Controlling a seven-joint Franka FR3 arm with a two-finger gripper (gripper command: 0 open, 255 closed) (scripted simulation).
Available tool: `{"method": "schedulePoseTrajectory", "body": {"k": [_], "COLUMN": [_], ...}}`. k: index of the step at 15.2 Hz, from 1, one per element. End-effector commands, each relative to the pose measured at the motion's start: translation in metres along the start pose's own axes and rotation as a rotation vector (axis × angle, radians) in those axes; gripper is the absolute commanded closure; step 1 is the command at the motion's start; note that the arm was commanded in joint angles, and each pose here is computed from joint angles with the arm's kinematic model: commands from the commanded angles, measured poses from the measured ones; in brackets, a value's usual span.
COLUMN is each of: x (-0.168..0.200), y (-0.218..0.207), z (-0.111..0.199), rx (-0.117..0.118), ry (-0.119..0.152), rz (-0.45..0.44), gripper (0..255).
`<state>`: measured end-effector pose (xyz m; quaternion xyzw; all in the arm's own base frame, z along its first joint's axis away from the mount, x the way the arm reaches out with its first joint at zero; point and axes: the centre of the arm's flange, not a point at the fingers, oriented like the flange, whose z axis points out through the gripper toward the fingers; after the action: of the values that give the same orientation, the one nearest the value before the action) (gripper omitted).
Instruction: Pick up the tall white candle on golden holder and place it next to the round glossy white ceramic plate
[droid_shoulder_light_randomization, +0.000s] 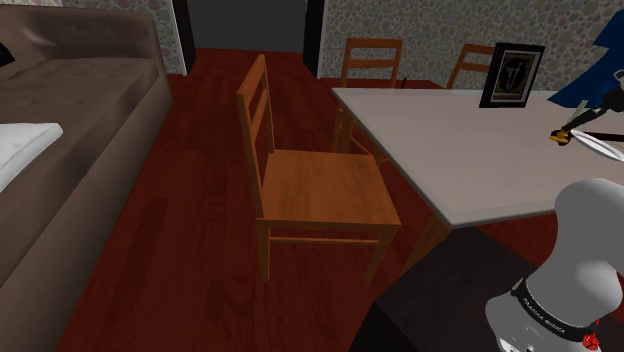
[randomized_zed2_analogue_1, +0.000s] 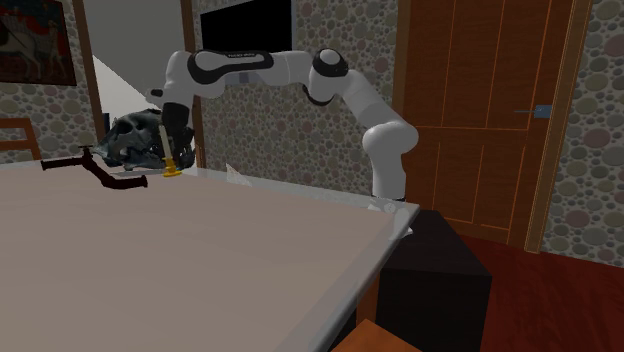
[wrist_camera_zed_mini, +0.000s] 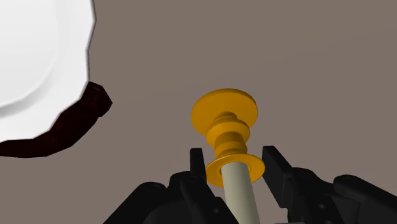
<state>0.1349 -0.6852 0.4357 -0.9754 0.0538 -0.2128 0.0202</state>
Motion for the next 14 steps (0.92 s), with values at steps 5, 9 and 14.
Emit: {"method": "schedulePoseTrajectory", "body": {"k": [5, 9, 14], "x": [-0.015, -0.015, -0.015], "y": [0.003, 0.003, 0.003], "z": [0.033, 0.033, 0.033], "rx": [0.000, 0.000, 0.000], "ry": [0.000, 0.000, 0.000], "rz": [0.000, 0.000, 0.000], "gripper": [255, 255, 0]}}
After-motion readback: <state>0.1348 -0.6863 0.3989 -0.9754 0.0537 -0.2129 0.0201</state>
